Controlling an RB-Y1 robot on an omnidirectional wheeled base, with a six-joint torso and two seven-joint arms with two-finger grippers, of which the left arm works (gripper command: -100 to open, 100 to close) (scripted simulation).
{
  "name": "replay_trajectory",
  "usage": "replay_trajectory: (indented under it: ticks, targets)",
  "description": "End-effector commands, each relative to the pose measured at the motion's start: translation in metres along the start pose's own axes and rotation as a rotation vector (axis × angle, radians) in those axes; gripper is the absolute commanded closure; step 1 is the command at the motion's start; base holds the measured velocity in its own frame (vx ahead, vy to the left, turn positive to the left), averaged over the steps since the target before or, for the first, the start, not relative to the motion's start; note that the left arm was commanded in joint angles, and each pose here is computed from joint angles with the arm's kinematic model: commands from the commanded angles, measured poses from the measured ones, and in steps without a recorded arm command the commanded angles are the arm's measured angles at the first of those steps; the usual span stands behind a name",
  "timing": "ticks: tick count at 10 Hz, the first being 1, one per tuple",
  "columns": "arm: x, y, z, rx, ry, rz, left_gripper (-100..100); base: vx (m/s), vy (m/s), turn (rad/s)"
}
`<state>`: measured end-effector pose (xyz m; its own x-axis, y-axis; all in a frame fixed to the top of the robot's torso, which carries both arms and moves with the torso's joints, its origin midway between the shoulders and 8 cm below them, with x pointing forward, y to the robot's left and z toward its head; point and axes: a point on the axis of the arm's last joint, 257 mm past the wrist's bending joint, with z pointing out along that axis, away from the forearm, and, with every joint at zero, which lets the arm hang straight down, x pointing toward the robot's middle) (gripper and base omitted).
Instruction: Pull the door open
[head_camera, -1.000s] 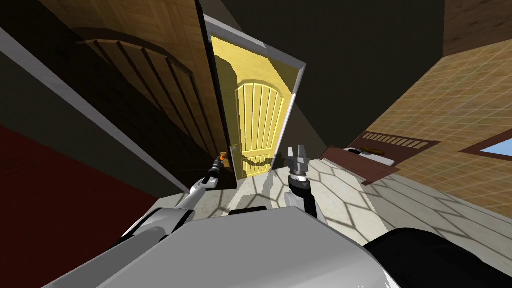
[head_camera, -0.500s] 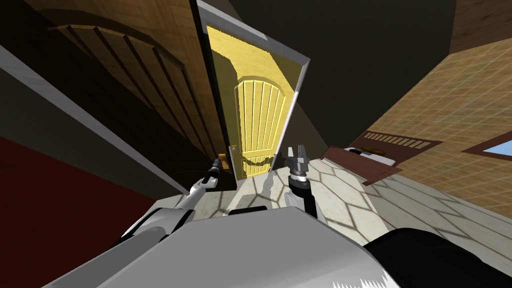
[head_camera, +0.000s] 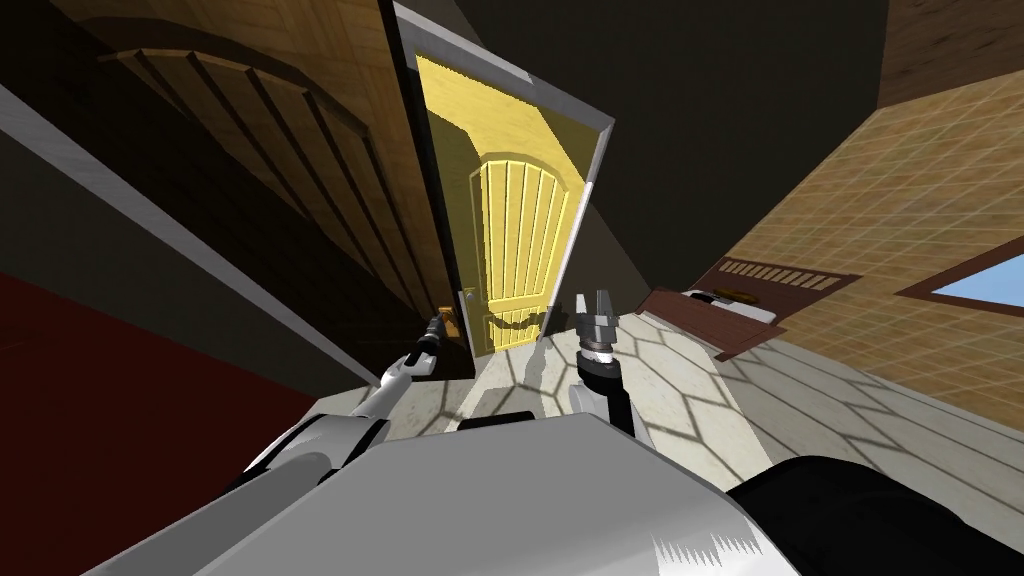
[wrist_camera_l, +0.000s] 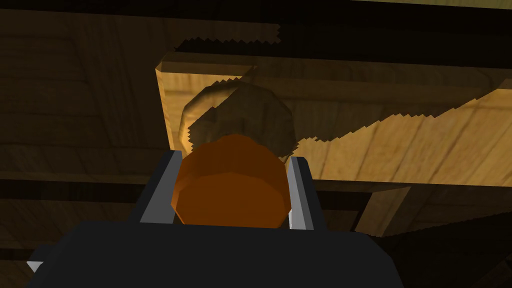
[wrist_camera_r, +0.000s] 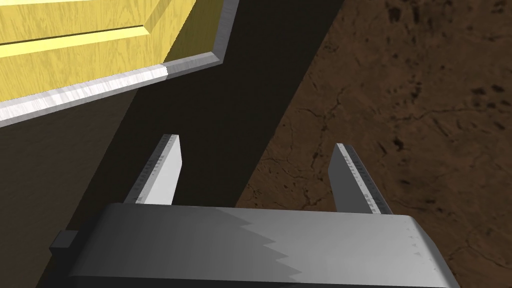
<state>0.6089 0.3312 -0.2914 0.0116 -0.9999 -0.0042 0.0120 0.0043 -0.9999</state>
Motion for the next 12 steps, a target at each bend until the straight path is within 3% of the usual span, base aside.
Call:
replay_trajectory:
  ticks: [1,3,8,10,12]
  targets:
    - [0.013,0.006,-0.0028,-0.011,0.031,-0.002,100,-0.189,0.157,-0.128]
    - [0.016,0.006,-0.0026,-0.011,0.040,-0.002,100,-0.130,0.103,-0.051]
    - [0.058,0.004,-0.0023,-0.011,0.147,-0.005,100,-0.214,0.180,-0.135]
    - [0.057,0.004,-0.0019,-0.010,0.148,-0.003,100,-0.161,0.113,-0.063]
    - [0.066,0.007,-0.0060,-0.015,0.182,-0.003,100,-0.183,0.086,-0.092]
